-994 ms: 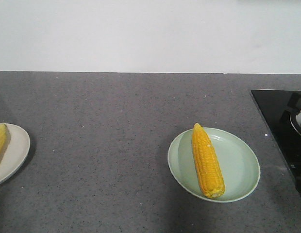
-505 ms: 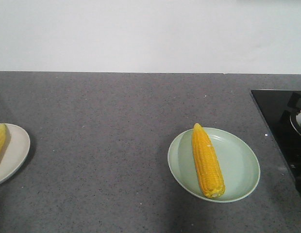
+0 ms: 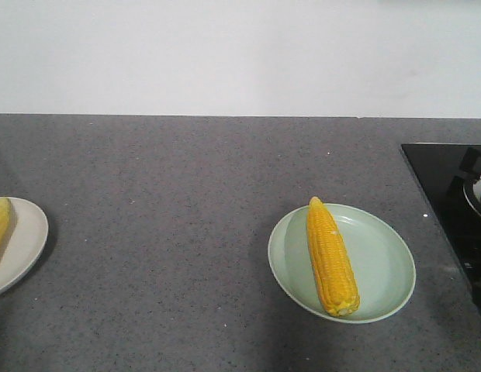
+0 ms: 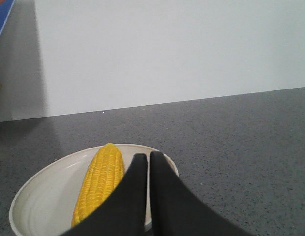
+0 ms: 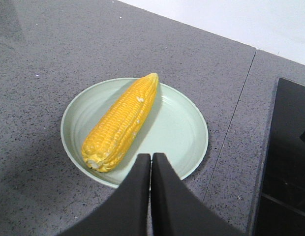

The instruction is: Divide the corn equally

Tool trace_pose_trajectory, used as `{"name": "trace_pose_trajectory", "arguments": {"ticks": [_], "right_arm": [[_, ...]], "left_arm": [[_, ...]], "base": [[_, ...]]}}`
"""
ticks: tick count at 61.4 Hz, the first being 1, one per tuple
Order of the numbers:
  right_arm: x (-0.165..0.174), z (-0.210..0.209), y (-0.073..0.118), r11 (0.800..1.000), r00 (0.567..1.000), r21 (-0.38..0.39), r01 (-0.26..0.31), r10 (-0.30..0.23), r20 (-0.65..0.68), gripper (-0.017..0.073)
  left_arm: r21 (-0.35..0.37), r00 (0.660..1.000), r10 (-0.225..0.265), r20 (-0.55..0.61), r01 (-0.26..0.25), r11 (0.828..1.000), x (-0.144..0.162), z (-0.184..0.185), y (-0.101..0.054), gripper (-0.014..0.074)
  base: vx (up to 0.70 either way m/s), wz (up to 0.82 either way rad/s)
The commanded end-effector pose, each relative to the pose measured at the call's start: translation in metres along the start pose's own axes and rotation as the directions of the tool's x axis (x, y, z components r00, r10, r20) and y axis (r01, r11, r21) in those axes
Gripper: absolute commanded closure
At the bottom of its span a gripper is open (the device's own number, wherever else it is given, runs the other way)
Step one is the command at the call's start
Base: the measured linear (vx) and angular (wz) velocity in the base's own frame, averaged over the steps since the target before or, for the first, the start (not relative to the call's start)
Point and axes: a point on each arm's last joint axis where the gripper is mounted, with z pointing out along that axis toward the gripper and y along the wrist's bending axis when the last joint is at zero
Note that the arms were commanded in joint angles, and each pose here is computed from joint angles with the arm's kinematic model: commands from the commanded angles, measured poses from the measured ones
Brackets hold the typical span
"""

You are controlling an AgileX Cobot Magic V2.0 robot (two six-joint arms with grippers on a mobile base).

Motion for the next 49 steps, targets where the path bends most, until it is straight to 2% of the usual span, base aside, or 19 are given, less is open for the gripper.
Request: {"name": "trace_pose_trajectory", "arguments": {"ticks": [1,12,25,31,33,40,42,49], "right_arm": [[-0.012,-0.004,-0.003,1.000,0.997,0.026,0.000,-0.002,0.078,0.0564],[-0.012,-0.004,-0.003,0.999,0.997,0.036,0.013,-0.016,0.074,0.0564],[-0.005,-0.006,-0.005,0.995,0.997,0.067,0.071,-0.073,0.029,0.0564],[0.005,-0.003,-0.007,0.991,0.995,0.115,0.073,-0.080,0.054,0.0564],[0.010,-0.002,-0.008,0.990,0.995,0.130,0.060,-0.070,0.075,0.0564],[0.032,0.005,-0.008,0.984,0.985,0.171,-0.045,0.015,0.170,0.0564],[0.041,0.008,-0.008,0.981,0.980,0.175,-0.088,0.054,0.193,0.0564],[0.064,0.011,-0.009,0.962,0.946,0.203,-0.180,0.113,0.302,0.0564]], "left_arm": [[-0.006,0.996,-0.014,0.091,0.015,1.000,-0.008,-0.002,0.001,0.0601],[-0.006,0.996,-0.014,0.091,0.015,1.000,-0.008,-0.002,0.001,0.0601],[-0.006,0.996,-0.014,0.091,0.015,1.000,-0.008,-0.002,0.001,0.0601],[-0.006,0.996,-0.014,0.091,0.015,1.000,-0.008,-0.002,0.001,0.0601],[-0.006,0.996,-0.014,0.091,0.015,1.000,-0.008,-0.002,0.001,0.0601],[-0.006,0.996,-0.014,0.091,0.015,1.000,-0.008,-0.002,0.001,0.0601],[-0.006,0.996,-0.014,0.091,0.015,1.000,-0.008,-0.002,0.001,0.0601],[-0.006,0.996,-0.014,0.091,0.015,1.000,-0.008,-0.002,0.001,0.0601]], "base": [[0.00,0.00],[0.00,0.00],[0.00,0.00],[0.00,0.00],[0.00,0.00],[0.00,0.00],[0.00,0.00],[0.00,0.00]]}}
